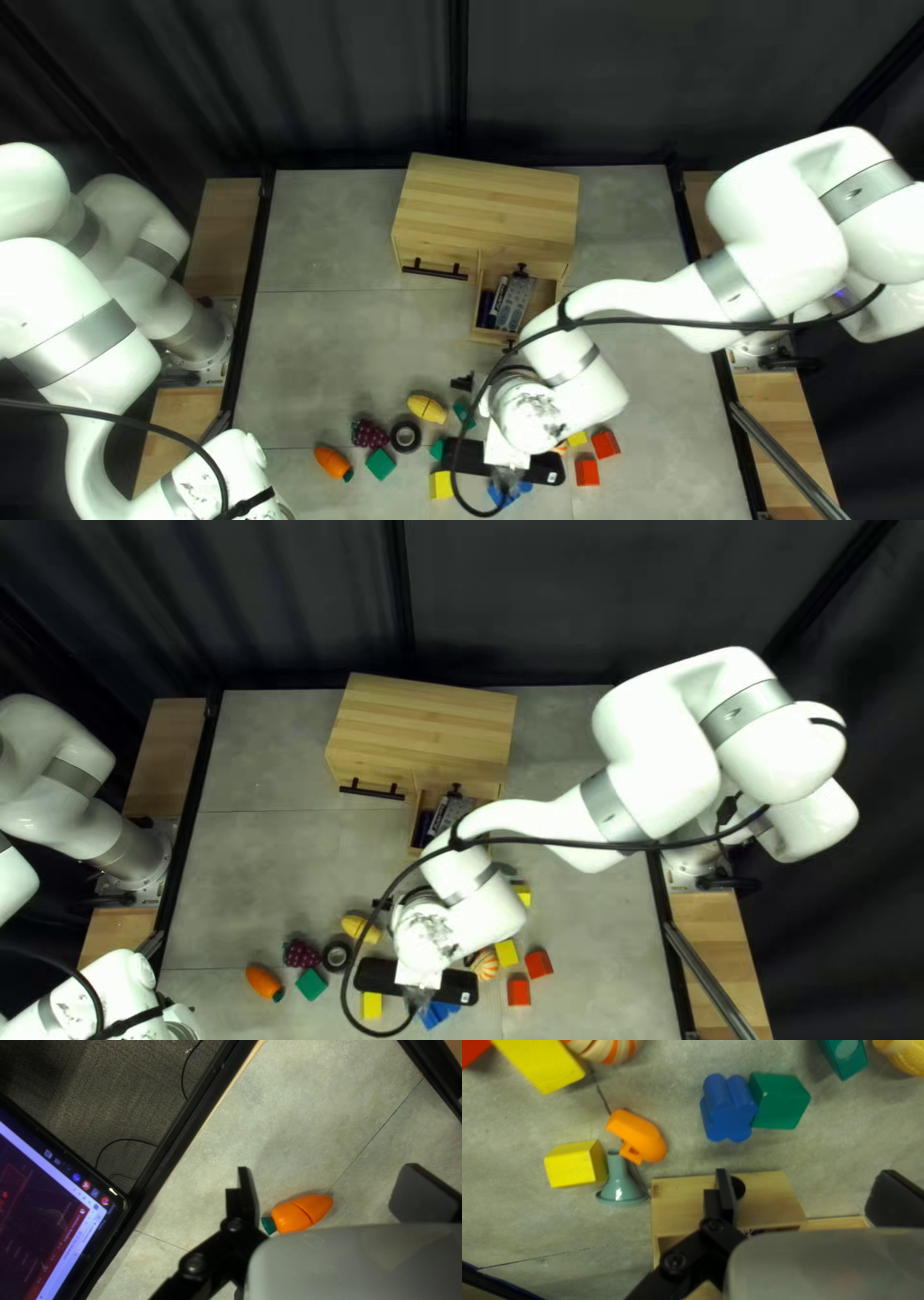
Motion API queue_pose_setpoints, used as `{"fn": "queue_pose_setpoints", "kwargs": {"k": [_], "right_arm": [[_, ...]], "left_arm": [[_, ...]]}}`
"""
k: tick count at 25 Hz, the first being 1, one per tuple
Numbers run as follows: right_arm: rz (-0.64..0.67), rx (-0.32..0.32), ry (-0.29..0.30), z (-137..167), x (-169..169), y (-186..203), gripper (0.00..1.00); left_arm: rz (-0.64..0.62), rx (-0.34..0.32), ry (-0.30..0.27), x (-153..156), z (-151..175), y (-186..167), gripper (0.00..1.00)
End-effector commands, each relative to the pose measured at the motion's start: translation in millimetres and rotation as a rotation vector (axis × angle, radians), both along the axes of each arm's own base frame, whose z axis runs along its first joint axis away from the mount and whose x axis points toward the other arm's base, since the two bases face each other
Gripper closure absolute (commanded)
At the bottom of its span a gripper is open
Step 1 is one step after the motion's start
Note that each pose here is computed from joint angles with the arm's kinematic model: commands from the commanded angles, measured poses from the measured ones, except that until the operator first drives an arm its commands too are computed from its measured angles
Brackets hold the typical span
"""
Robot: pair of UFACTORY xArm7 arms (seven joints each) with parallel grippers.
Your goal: Open drawers and place objects into drawer and close
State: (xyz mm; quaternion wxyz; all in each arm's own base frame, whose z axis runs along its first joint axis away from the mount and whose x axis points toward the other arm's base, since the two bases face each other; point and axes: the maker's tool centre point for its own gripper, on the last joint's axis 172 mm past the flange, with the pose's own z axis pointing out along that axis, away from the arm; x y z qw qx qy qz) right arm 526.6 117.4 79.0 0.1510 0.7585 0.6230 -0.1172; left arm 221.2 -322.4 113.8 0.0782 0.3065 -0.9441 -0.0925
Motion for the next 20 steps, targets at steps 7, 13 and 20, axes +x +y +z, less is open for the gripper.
{"fn": "queue_pose_setpoints", "kwargs": {"k": [7,13,20], "right_arm": [[-0.03,-0.013,-0.008,-13,-17,-9,0.0],[-0.013,-0.023,-0.024,-15,-23,-23,0.0],[-0.019,-0.029,-0.024,-19,-26,-38,0.0]], "left_arm": [[0.0,0.0,0.0,0,0,0,0.0],[0.0,0.0,0.0,0,0,0,0.0],[0.0,0.0,0.0,0,0,0,0.0]]}}
